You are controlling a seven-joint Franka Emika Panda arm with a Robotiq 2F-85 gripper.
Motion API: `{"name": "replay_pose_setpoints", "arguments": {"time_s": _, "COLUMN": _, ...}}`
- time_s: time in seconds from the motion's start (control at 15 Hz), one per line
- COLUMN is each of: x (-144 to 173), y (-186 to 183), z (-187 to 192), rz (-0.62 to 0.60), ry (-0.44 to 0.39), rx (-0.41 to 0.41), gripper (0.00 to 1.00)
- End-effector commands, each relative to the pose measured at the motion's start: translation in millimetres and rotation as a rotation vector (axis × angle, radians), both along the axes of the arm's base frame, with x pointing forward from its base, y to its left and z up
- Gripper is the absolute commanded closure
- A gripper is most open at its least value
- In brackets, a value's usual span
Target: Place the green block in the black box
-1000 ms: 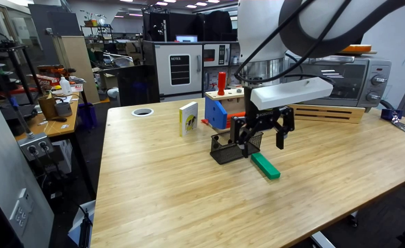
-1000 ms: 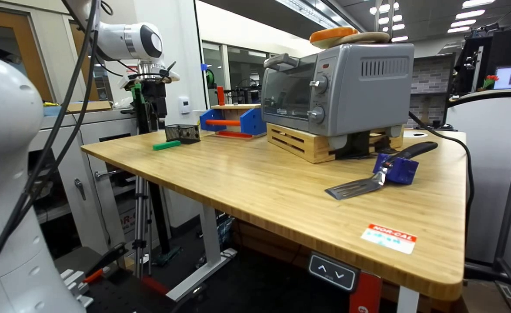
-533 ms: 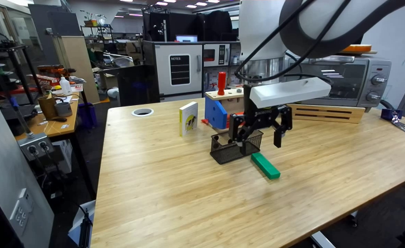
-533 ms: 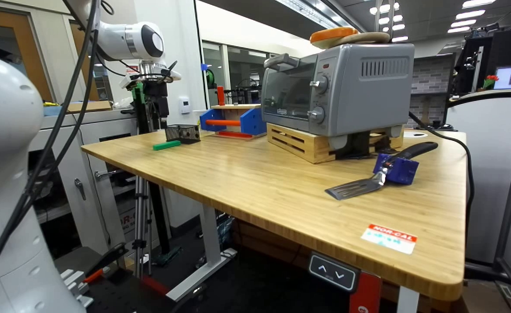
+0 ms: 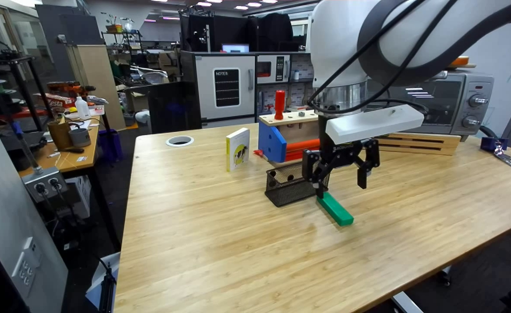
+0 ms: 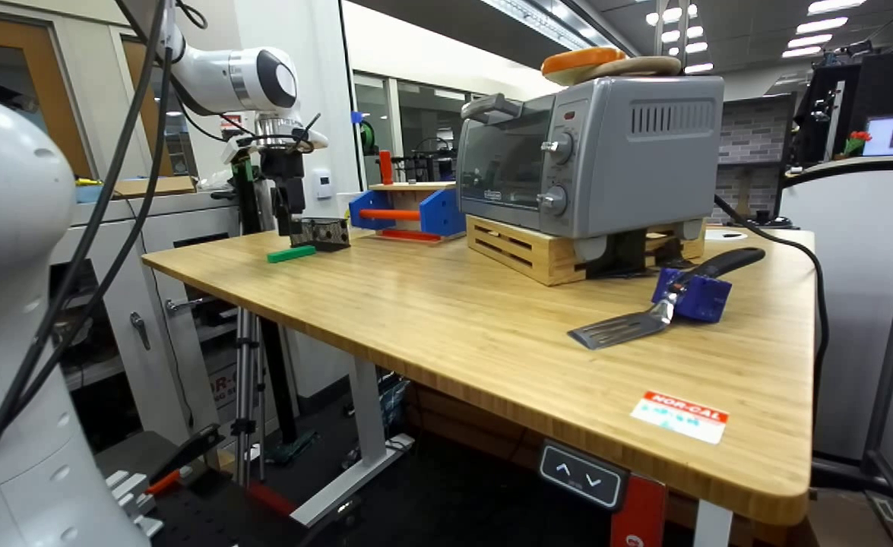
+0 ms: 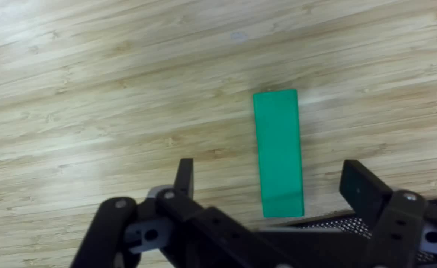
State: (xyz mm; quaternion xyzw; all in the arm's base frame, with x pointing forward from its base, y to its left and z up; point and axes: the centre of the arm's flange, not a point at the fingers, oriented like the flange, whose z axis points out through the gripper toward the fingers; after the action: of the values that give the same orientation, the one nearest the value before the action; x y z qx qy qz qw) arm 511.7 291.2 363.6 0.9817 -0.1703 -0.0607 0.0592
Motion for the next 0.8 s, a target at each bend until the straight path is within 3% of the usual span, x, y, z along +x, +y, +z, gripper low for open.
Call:
{"name": "replay_pose_setpoints", "arguments": {"time_s": 0.0, "x": -5, "y": -3, "z": 0, "rz": 0.019, "ry": -0.025, "rx": 0.010, "gripper": 0.00}}
{"name": "replay_pose_setpoints", "arguments": {"time_s": 0.73, "x": 4, "y": -2, "z": -17, "rz": 0.049, "ry": -0.067, "rx": 0.123, "gripper": 0.00}}
